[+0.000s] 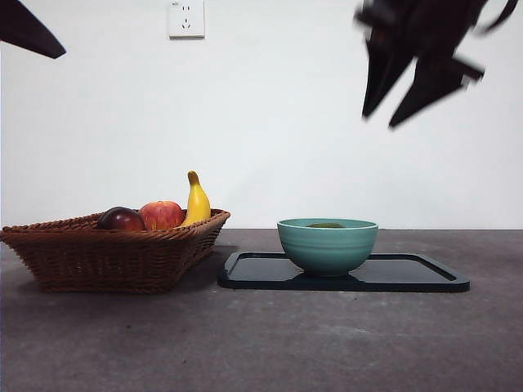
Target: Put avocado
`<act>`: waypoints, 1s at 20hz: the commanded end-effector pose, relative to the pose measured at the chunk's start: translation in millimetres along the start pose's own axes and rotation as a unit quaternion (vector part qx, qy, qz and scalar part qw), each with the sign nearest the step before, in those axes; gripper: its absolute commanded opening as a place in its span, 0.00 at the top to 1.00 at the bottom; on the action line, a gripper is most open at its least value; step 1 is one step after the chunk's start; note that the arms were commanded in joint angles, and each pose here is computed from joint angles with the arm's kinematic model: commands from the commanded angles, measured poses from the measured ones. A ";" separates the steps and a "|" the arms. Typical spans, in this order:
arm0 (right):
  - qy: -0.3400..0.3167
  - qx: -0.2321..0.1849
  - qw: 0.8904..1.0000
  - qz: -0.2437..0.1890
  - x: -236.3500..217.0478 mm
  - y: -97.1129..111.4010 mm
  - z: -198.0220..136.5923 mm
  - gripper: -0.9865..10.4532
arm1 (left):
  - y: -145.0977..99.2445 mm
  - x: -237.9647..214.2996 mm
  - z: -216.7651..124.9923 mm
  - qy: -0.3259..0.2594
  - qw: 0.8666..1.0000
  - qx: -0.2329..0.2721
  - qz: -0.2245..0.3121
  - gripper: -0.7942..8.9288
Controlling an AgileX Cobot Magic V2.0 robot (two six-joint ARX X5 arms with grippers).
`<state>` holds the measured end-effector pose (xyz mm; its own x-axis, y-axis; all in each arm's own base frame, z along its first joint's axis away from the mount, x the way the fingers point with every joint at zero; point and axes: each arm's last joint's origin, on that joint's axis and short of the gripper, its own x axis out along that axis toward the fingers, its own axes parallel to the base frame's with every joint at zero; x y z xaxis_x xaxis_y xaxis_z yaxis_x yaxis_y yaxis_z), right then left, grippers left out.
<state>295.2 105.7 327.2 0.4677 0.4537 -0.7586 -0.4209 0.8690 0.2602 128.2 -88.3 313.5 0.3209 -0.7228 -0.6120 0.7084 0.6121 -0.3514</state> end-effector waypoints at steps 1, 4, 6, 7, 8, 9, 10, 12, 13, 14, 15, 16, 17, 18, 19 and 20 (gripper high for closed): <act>-0.016 -0.041 0.999 0.017 -37.6 23.0 -6.8 0.73 | -1.8 -0.3 3.6 -0.007 1.000 0.015 -0.005 0.57; -0.023 -0.067 0.997 0.036 -83.6 48.0 -30.0 0.73 | -1.8 -0.3 3.6 -0.007 1.000 0.015 -0.005 0.57; -0.023 -0.085 0.995 0.049 -109.3 61.4 -47.7 0.73 | -1.8 -0.3 3.6 -0.007 1.000 0.015 -0.005 0.57; -0.024 -0.095 0.994 0.054 -121.4 67.0 -57.0 0.73 | -1.9 -0.3 3.6 -0.007 1.000 0.015 -0.005 0.57; -0.026 -0.100 0.993 0.061 -131.1 71.1 -64.4 0.73 | -1.9 -0.2 3.5 -0.007 1.000 0.015 -0.005 0.57; -0.030 -0.105 0.992 0.067 -138.9 73.8 -70.4 0.73 | -1.9 -0.2 3.5 -0.007 1.000 0.014 -0.005 0.57; -0.034 -0.106 0.991 0.071 -146.0 75.6 -76.0 0.73 | -1.9 -0.2 3.5 -0.007 1.000 0.014 -0.005 0.57; -0.038 -0.110 0.990 0.077 -155.9 77.0 -86.6 0.73 | -1.9 -0.2 3.5 -0.007 1.000 0.014 -0.005 0.57; -0.040 -0.108 0.990 0.078 -158.1 76.4 -91.8 0.73 | -1.9 -0.2 3.5 -0.007 1.000 0.013 -0.005 0.57; -0.040 -0.106 0.990 0.079 -158.1 75.0 -97.4 0.73 | -1.9 -0.2 3.5 -0.007 1.000 0.012 -0.005 0.57; -0.038 -0.101 0.991 0.078 -155.8 73.1 -103.8 0.73 | -1.9 -0.2 3.5 -0.006 1.000 0.011 -0.005 0.57; -0.031 -0.094 0.992 0.079 -150.6 70.7 -110.8 0.73 | -1.9 -0.2 3.5 -0.006 1.000 0.011 -0.005 0.57; -0.024 -0.088 0.993 0.078 -143.1 67.4 -119.4 0.73 | -1.9 -0.2 3.5 -0.007 1.000 0.011 -0.005 0.57; -0.018 -0.081 0.993 0.078 -135.9 64.6 -126.7 0.73 | -1.9 -0.2 3.5 -0.006 1.000 0.011 -0.005 0.57; -0.013 -0.072 0.994 0.079 -127.0 61.4 -134.7 0.73 | -1.9 -0.2 3.5 -0.006 1.000 0.011 -0.005 0.57; -0.009 -0.064 0.994 0.084 -120.0 59.2 -140.5 0.73 | -1.9 -0.2 3.5 -0.006 1.000 0.011 -0.005 0.57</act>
<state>104.1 73.1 346.6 0.3921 0.5851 -0.7099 -0.5991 0.7480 0.2856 128.4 -88.4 313.7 0.3226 -0.7234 -0.6105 0.7086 0.6121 -0.3509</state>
